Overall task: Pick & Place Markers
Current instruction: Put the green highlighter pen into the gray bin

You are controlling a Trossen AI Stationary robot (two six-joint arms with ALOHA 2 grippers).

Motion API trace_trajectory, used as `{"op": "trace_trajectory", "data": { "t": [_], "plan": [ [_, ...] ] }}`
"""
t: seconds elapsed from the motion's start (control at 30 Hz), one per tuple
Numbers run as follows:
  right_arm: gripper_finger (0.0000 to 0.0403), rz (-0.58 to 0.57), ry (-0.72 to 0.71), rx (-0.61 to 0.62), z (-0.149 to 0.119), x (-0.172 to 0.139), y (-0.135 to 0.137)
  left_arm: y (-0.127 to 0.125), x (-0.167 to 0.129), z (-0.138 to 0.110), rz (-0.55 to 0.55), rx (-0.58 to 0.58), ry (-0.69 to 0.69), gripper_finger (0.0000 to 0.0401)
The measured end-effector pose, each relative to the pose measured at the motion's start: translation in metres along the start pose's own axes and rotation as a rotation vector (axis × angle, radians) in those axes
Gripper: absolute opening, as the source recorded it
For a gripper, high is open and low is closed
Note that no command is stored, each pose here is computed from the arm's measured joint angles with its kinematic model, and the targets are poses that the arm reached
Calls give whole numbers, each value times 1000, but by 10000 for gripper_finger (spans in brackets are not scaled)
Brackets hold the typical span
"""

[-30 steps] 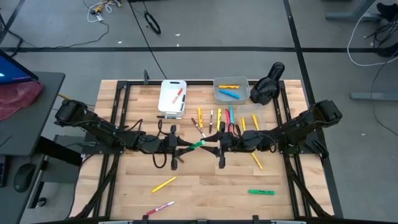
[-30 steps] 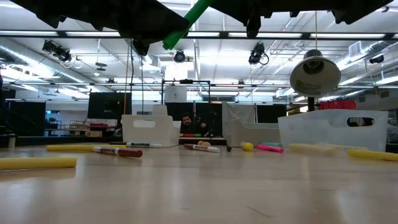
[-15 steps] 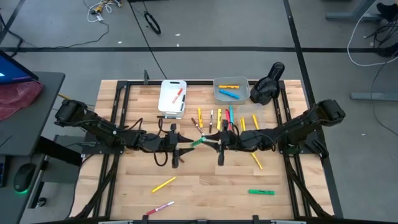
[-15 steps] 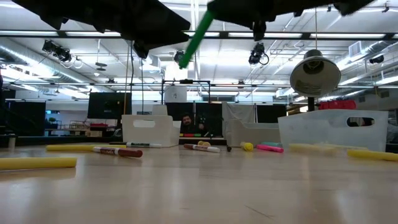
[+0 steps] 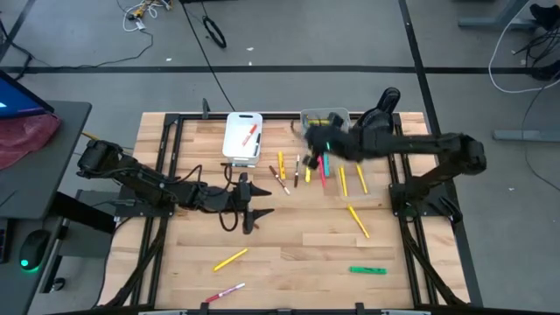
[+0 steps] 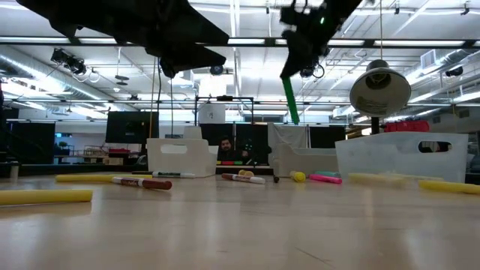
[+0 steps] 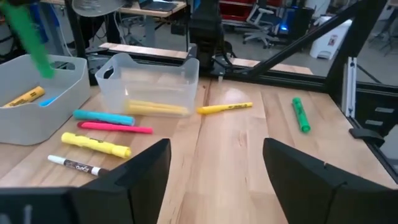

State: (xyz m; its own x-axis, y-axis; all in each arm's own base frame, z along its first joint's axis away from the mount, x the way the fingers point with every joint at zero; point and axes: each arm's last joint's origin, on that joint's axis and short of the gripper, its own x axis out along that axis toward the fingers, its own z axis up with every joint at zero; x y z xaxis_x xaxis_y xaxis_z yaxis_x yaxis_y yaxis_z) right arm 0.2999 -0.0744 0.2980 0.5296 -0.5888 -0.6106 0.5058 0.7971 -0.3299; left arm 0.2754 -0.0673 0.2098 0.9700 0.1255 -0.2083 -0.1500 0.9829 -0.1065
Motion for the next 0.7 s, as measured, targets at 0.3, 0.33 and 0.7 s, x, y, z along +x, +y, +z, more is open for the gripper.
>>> {"op": "trace_trajectory", "data": {
  "t": [0.3,0.33,0.7],
  "plan": [
    [48,-66,176,-43,-31,90,-55,1,0,-3,8,14,34,250],
    [48,-69,195,-57,-35,98,-58,1,0,-4,8,16,37,250],
    [94,-92,346,-64,-65,143,-75,1,0,-5,11,17,51,250]
  ]
}}
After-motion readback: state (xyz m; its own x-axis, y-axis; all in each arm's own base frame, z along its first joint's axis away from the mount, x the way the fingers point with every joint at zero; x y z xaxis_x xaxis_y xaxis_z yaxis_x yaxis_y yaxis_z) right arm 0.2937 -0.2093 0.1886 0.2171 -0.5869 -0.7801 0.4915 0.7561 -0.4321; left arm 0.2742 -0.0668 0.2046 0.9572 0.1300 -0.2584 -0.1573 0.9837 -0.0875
